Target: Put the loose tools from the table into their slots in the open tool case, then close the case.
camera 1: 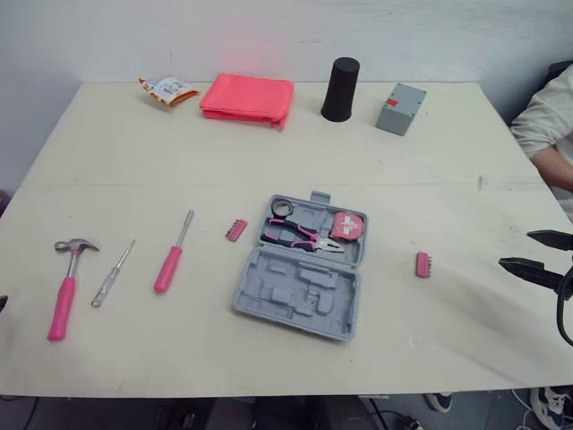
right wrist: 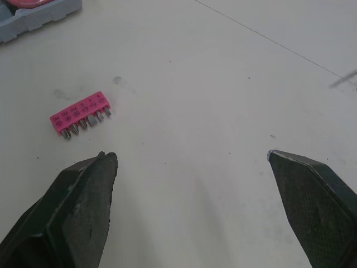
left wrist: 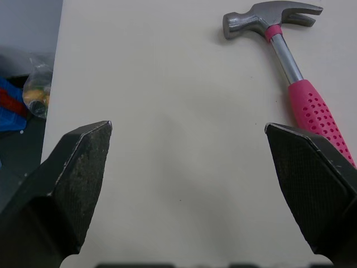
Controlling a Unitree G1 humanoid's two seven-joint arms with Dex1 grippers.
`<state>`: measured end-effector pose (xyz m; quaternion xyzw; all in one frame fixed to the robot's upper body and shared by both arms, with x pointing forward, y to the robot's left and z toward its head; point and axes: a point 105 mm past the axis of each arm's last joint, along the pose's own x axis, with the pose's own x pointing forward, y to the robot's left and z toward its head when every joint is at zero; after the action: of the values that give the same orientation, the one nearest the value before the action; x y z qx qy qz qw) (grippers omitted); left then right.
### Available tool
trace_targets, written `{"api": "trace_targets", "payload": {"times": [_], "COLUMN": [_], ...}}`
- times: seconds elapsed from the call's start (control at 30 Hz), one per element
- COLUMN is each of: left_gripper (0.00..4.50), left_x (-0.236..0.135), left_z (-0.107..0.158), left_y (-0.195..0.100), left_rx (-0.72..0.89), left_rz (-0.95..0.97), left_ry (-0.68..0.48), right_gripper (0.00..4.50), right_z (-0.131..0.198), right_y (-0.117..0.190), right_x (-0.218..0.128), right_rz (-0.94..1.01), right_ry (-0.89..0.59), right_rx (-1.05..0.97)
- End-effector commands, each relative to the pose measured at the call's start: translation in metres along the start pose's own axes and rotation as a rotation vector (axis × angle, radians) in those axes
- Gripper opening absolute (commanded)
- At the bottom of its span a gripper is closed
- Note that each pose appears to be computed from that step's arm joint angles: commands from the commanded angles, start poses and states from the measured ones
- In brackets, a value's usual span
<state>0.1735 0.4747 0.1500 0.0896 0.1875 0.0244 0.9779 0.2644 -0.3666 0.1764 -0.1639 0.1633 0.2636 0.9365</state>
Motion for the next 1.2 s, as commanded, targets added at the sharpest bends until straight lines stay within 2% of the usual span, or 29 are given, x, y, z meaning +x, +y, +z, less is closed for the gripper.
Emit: {"api": "trace_targets", "payload": {"times": [0.03,0.13,0.2,0.37,0.57,0.67,0.77,0.9,0.93,1.2], "left_gripper": [4.47,4.47,4.47,4.47,4.47,3.76,2.42,0.5,0.03,0.03], "left_x": [-0.003,0.003,0.01,0.038,0.072,0.094,0.11,0.13,0.133,0.141], "left_z": [0.008,0.014,0.027,0.063,0.094,0.106,0.11,0.103,0.099,0.099], "left_y": [0.002,-0.003,-0.018,-0.091,-0.178,-0.216,-0.259,-0.293,-0.301,-0.343], "left_rx": [0.018,0.039,0.073,0.202,0.36,0.402,0.439,0.464,0.48,0.514], "left_rz": [0.003,-0.011,-0.071,-0.353,-0.607,-0.686,-0.798,-0.842,-0.861,-0.958], "left_ry": [-0.025,-0.025,-0.057,-0.09,-0.128,-0.146,-0.154,-0.138,-0.129,-0.164], "right_gripper": [4.5,4.5,4.5,4.5,4.5,3.76,2.32,0.18,0.0,0.0], "right_z": [0.01,0.01,0.012,0.029,0.039,0.036,0.032,0.028,0.028,0.022], "right_y": [0.0,0.005,0.011,0.051,0.102,0.119,0.139,0.155,0.158,0.172], "right_x": [-0.001,0.004,0.006,0.022,0.044,0.057,0.071,0.085,0.088,0.101], "right_rz": [-0.01,-0.02,-0.019,0.062,0.163,0.188,0.239,0.279,0.291,0.335], "right_ry": [-0.036,-0.062,-0.083,-0.161,-0.18,-0.151,-0.121,-0.106,-0.102,-0.078], "right_rx": [-0.025,-0.024,-0.02,-0.021,-0.043,-0.067,-0.093,-0.115,-0.119,-0.159]}}
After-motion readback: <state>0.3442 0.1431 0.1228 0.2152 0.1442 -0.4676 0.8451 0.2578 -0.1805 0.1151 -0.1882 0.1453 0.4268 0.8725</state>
